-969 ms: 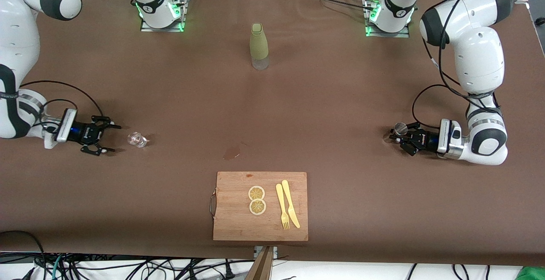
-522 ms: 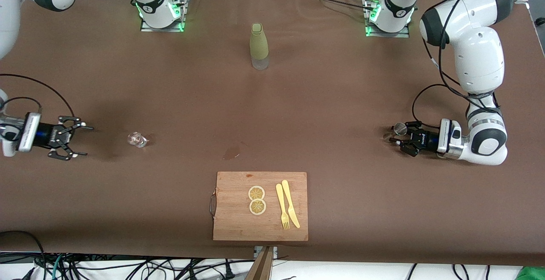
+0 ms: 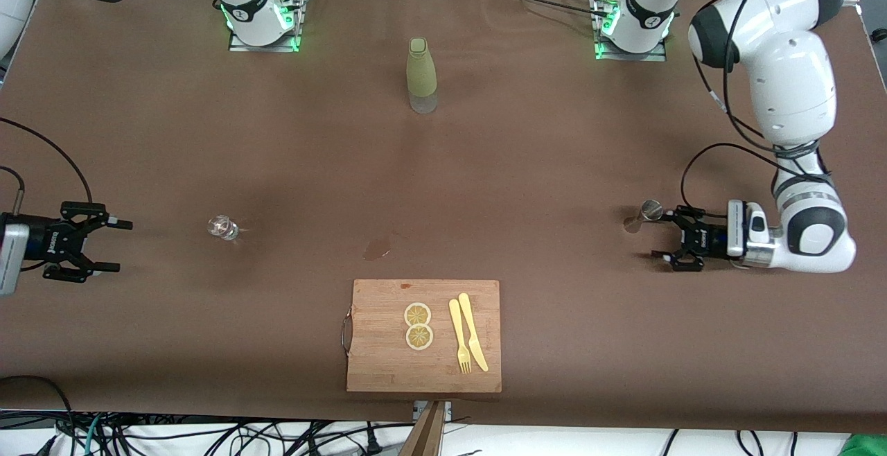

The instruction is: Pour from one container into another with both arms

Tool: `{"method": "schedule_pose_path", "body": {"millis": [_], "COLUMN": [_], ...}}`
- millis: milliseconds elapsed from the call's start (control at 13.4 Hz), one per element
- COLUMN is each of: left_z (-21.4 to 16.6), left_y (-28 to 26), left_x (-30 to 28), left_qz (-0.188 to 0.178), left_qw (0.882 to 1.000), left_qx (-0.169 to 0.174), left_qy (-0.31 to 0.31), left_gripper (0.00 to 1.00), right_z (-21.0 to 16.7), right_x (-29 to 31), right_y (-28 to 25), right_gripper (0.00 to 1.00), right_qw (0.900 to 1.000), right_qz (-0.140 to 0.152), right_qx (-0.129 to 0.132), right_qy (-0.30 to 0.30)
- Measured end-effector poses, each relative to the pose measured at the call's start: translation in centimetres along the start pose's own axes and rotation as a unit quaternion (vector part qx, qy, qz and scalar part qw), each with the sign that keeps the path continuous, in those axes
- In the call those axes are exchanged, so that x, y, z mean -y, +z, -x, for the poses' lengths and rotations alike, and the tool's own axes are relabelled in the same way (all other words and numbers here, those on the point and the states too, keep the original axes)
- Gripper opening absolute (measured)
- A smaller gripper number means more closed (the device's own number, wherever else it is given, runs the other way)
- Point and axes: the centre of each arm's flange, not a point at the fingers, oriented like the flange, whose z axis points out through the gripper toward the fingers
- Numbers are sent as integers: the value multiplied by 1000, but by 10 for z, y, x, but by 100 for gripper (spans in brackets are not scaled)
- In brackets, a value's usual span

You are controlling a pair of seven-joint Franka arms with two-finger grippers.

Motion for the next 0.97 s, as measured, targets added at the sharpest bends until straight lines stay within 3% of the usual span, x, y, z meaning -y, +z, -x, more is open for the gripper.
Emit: {"method": "schedule_pose_path", "body": {"millis": [149,373,596,969], "left_z": [-28,-64,-118,-242], "left_y": [-31,-67,-104,-136], "left_x": [17,20,28,37], "left_qz": [-6,6,3,-13], "left_qw": [996,988,974,943], "left_qx": [81,151,227,313], "left_qy": [24,42,24,-108], "left_gripper": [100,100,100,100], "right_z": [-42,-76,-90,-93], "right_x": [35,79,119,182], "right_y": [0,-17,-40,-65], "right_gripper": [100,100,100,100], "right_qw": [995,976,949,889], "right_qz": [32,93,146,208], "right_qx": [54,100,133,178], "right_qy": [74,171,247,368]}}
